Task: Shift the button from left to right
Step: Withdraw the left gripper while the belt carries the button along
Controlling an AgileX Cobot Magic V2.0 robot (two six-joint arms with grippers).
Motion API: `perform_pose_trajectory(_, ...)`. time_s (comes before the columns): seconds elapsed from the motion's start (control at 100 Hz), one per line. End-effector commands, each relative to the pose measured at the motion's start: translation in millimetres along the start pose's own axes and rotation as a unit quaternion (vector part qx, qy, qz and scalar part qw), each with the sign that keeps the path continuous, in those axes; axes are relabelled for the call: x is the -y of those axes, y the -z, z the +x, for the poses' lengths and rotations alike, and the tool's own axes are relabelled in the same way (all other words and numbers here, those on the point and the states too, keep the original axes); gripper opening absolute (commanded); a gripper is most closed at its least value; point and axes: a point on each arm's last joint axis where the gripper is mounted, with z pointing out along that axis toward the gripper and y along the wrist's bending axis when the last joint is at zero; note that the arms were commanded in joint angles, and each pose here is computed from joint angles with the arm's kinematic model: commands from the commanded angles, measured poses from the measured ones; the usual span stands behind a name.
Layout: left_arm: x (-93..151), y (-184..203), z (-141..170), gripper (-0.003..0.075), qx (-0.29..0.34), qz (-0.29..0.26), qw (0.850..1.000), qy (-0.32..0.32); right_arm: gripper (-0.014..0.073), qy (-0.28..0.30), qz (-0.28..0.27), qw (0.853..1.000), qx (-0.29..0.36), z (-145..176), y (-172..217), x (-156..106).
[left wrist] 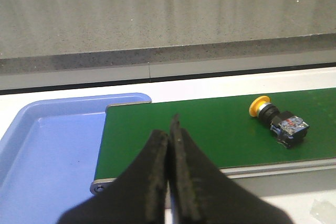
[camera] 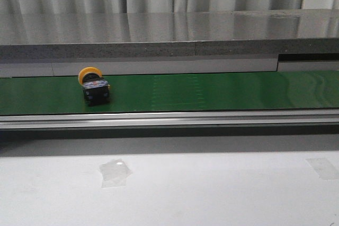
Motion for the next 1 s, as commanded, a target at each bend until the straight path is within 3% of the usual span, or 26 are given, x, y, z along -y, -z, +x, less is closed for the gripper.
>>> perform_pose_trajectory(0.0, 0, 2, -16, -0.002, 0.05, -0.001, 0.999, 0.007, -0.0067, 0.008, 0.003, 0.998, 0.059, -14, 3, 0)
perform_pose_trajectory(0.39, 0, 2, -16, -0.002, 0.05, -0.001, 0.999, 0.007, -0.0067, 0.006, 0.003, 0.997, 0.082, -19, 4, 0)
perform_pose_trajectory(0.65, 0, 2, -16, -0.002, 0.05, -0.001, 0.999, 0.007, -0.0067, 0.002, 0.002, 0.994, 0.11, -50, 8, -1)
perform_pose_trajectory(0.79, 0, 2, -16, -0.002, 0.05, -0.001, 0.999, 0.007, -0.0067, 0.002, 0.002, 0.997, 0.082, -71, 7, -1)
perform_pose_trajectory(0.99, 0, 2, -16, -0.002, 0.05, -0.001, 0.999, 0.007, -0.0067, 0.002, 0.002, 1.0, -0.022, -94, -3, -2)
